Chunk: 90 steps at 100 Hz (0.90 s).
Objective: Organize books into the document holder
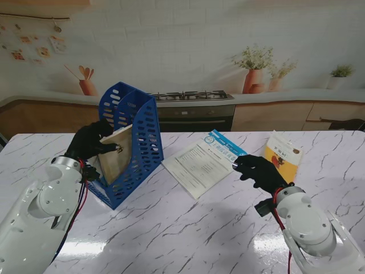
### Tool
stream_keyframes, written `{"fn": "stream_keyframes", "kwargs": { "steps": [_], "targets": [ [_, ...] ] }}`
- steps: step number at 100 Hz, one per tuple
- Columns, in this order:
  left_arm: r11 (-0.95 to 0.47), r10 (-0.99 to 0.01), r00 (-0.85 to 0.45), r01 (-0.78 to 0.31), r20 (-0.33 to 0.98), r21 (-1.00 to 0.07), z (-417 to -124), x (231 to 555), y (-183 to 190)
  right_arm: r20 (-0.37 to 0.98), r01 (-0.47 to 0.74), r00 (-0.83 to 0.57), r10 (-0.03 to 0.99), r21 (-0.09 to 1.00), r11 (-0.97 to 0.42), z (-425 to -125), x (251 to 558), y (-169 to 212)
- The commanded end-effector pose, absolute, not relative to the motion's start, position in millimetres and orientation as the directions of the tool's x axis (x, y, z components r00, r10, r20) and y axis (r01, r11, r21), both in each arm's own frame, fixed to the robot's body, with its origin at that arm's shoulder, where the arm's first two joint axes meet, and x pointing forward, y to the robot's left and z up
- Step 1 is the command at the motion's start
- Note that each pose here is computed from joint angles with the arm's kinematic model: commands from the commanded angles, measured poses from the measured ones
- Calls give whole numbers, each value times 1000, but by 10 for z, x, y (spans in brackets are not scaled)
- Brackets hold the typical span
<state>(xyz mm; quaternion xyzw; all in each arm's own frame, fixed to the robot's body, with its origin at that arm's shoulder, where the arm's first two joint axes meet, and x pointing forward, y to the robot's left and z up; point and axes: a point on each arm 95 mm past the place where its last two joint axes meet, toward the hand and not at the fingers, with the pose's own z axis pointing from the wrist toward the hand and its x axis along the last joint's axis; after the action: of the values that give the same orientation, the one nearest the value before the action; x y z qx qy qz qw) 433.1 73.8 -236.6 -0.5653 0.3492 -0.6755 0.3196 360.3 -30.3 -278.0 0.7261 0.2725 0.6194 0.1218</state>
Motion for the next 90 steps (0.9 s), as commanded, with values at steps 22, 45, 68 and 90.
{"fn": "stream_keyframes", "kwargs": {
  "steps": [22,45,68,90],
  "targets": [
    [-543,-826,-176,-5,535,-840,-2422,4271,695,839,255,90,536,501,-827,-2814,3584,-281],
    [-538,-829,-178,-9,531,-843,-2437,4252,689,839,256,91,536,501,-827,-2818,3585,-288],
    [-539,-829,-181,3,530,-842,-2398,4220,688,839,253,90,537,502,-827,-2822,3592,-292],
    [-555,-819,-177,3,546,-832,-2333,4154,670,838,256,98,538,501,-827,-2826,3583,-292]
  ]
}}
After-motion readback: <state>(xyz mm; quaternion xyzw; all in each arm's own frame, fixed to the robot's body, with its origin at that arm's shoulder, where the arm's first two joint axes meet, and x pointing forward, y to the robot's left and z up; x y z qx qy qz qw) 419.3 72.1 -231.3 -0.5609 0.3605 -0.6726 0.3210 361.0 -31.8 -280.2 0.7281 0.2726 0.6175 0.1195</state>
